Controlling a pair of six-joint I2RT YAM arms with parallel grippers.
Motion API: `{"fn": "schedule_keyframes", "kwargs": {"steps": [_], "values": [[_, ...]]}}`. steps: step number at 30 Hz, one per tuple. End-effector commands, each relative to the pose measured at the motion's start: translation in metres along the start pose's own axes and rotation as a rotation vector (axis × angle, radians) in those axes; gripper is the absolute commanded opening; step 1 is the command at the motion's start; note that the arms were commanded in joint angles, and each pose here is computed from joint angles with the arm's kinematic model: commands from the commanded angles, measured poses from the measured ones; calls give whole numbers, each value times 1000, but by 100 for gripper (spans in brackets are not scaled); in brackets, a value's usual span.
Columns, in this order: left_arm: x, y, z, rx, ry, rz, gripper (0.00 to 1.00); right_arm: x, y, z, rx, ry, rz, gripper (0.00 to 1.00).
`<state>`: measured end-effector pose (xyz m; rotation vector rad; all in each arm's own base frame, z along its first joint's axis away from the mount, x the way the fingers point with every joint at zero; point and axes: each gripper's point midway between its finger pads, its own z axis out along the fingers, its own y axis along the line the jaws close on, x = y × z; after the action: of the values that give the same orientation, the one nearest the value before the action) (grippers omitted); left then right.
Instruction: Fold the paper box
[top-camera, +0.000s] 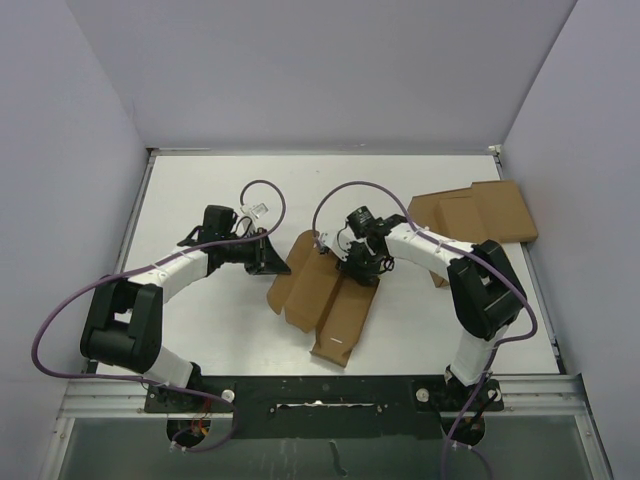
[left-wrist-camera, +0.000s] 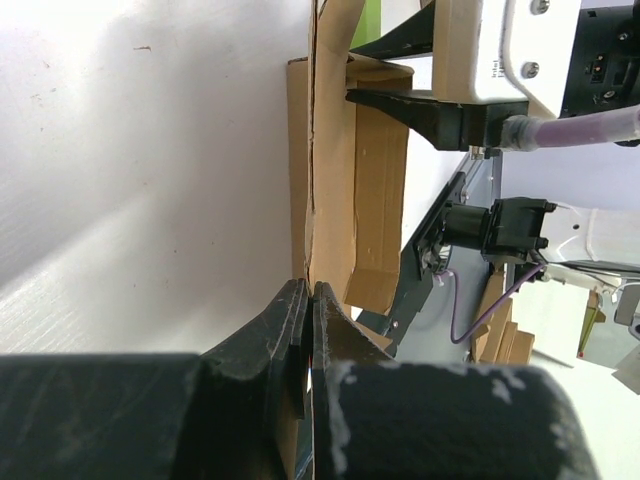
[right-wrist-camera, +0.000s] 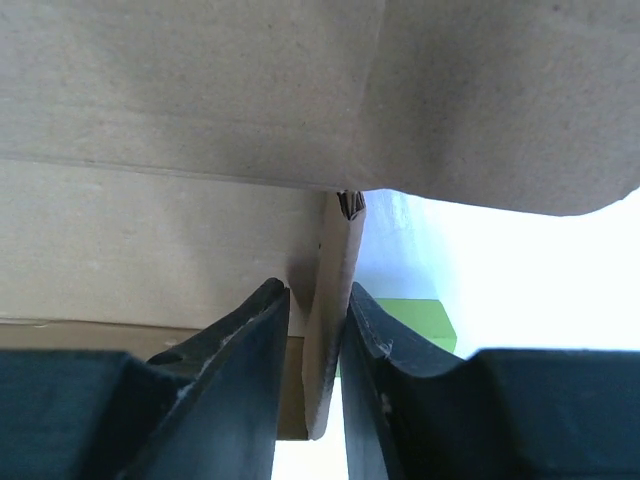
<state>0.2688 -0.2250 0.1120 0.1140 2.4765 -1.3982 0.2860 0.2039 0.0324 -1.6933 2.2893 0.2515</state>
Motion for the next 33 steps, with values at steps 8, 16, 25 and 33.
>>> {"fn": "schedule_keyframes", "kwargs": {"steps": [8,16,25,33], "values": [[-19,-27,-10,87,-63,100,0,-9,-9,-10,62,-49,7,20],[-19,-29,-10,93,-64,105,0,-3,-20,-7,121,-17,31,0],[-19,-36,-13,102,-78,161,0,-21,-4,-31,-14,-170,36,34],[-25,-46,-20,109,-105,284,0,-43,9,-99,-169,-497,59,56]]}}
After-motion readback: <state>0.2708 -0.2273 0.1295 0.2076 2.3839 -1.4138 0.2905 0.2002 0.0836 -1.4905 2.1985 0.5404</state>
